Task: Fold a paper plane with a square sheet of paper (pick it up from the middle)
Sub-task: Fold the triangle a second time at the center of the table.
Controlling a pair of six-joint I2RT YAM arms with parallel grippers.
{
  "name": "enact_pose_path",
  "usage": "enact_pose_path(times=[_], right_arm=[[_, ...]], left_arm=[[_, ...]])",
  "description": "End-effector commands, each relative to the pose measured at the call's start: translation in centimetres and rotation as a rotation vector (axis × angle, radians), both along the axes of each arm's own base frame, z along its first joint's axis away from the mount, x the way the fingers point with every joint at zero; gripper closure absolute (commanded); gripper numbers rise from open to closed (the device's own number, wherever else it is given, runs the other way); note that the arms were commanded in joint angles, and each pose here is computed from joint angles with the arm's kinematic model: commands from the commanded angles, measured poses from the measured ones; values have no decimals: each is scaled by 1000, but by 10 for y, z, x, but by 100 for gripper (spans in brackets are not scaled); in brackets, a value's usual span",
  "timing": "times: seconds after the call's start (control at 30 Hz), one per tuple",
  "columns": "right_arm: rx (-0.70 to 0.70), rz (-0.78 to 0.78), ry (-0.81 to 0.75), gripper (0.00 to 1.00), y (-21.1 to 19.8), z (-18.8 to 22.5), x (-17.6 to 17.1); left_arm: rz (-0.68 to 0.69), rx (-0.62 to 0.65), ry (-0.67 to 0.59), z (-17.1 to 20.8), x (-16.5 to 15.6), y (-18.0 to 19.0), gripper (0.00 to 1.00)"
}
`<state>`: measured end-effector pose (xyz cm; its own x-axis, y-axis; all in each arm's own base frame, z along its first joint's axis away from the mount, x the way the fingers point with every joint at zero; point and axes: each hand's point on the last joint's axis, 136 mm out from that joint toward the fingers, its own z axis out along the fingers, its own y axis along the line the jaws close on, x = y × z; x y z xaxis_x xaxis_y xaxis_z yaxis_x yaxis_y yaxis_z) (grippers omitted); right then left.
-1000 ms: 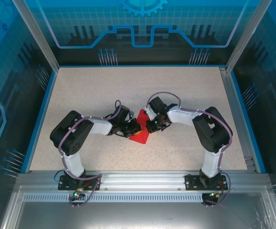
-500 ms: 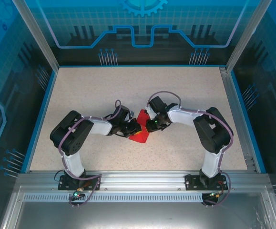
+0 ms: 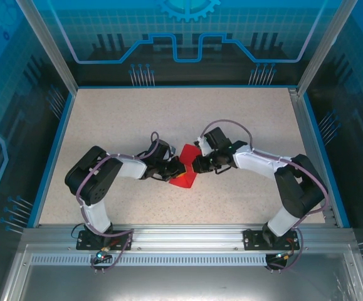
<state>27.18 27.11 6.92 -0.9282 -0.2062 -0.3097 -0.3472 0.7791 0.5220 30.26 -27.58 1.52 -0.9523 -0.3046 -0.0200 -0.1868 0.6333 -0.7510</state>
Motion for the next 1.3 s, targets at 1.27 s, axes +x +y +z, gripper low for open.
enact_pose_path(times=[1.27], right_arm=[[-12, -27, 249, 95, 12, -69, -50]], left_arm=[[-41, 58, 60, -19, -20, 5, 100]])
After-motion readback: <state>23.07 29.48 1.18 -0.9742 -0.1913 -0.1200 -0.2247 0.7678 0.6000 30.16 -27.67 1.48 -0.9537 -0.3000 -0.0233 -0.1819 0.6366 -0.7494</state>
